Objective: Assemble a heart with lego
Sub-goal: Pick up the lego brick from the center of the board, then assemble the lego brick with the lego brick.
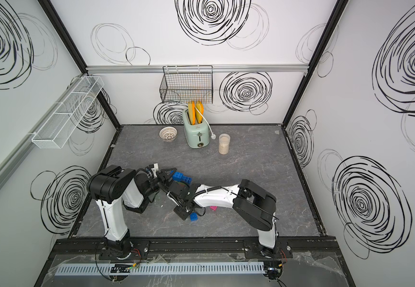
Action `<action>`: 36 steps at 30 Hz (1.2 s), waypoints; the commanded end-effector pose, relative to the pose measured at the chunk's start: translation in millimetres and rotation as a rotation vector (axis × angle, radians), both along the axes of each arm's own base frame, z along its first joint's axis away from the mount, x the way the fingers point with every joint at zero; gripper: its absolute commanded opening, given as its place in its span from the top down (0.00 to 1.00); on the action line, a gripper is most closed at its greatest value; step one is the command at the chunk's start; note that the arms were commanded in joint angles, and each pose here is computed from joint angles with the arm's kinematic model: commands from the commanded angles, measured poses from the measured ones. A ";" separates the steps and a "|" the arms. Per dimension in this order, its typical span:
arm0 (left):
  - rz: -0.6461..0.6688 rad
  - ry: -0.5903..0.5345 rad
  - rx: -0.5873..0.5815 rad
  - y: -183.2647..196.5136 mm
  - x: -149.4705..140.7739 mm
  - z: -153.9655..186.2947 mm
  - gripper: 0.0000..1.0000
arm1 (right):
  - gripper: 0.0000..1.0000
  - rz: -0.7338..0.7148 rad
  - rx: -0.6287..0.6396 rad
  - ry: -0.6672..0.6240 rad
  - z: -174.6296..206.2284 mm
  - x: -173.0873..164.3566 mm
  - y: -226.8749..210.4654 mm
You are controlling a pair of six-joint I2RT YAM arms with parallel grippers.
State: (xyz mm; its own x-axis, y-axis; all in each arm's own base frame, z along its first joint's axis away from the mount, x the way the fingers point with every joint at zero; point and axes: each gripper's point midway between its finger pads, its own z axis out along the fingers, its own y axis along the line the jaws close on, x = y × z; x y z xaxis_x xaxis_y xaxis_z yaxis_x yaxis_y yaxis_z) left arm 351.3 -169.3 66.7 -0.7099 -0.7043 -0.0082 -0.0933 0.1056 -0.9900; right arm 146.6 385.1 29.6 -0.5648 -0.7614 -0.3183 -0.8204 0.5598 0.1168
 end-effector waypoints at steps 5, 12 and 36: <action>0.016 -0.233 -0.047 3.9 3.5 54.8 0.59 | 0.50 0.039 -0.036 -0.015 -5.0 -6.1 -1.4; 0.015 -0.232 -0.047 3.7 3.8 54.3 0.59 | 0.69 0.049 -0.067 -0.044 -4.8 -2.0 -7.6; -0.160 -0.290 -0.029 -38.7 -9.6 54.4 0.59 | 0.76 0.084 0.144 -0.109 83.2 119.3 -72.9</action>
